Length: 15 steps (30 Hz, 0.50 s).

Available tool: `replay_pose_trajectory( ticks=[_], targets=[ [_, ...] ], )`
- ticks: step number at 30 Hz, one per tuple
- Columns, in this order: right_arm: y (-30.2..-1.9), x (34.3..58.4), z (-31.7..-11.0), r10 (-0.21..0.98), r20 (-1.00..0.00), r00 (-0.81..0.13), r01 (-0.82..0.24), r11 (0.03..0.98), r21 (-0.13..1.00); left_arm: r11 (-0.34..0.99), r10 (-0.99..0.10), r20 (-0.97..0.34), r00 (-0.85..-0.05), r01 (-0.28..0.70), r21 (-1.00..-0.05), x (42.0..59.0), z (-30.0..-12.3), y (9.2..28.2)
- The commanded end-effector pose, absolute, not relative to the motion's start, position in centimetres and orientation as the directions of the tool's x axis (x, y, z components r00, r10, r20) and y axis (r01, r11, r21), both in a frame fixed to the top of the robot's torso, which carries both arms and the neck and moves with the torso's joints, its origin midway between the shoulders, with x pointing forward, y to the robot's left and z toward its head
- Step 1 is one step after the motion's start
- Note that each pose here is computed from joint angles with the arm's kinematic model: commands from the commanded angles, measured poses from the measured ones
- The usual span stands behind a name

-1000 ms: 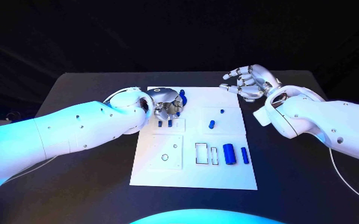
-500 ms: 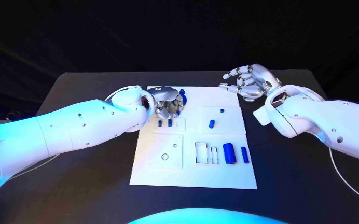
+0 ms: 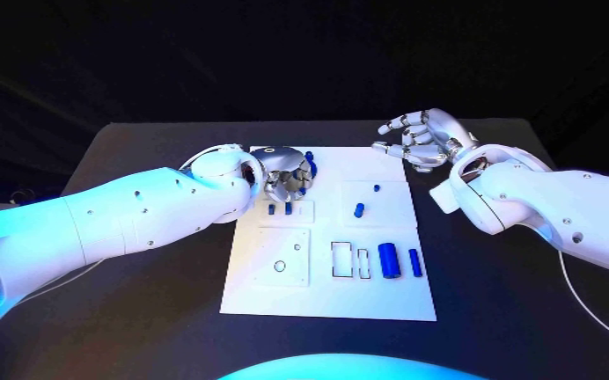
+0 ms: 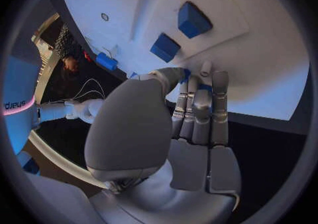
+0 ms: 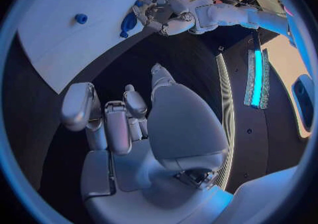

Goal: Assemble the parts on the task board

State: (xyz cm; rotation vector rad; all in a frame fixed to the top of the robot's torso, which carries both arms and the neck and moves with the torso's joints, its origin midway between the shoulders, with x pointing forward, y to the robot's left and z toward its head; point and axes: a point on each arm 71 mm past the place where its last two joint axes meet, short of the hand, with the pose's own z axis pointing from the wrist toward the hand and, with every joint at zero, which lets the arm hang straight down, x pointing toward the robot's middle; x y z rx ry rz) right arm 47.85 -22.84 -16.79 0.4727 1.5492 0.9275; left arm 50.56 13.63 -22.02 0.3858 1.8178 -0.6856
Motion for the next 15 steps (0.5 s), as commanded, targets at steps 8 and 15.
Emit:
replay_pose_trajectory(
  ticks=[8,15],
  targets=[
    [-22.81,47.78,-16.72,0.746,-0.633,-0.208,-0.213,0.597,0.774,0.779,-0.046,-0.924,-0.379,0.565,-0.271,50.33,-22.65,13.55],
    [-22.81,47.78,-16.72,0.746,-0.633,-0.208,-0.213,0.597,0.774,0.778,-0.066,-0.932,-0.356,0.566,-0.272,50.41,-22.45,13.64]
  ],
)
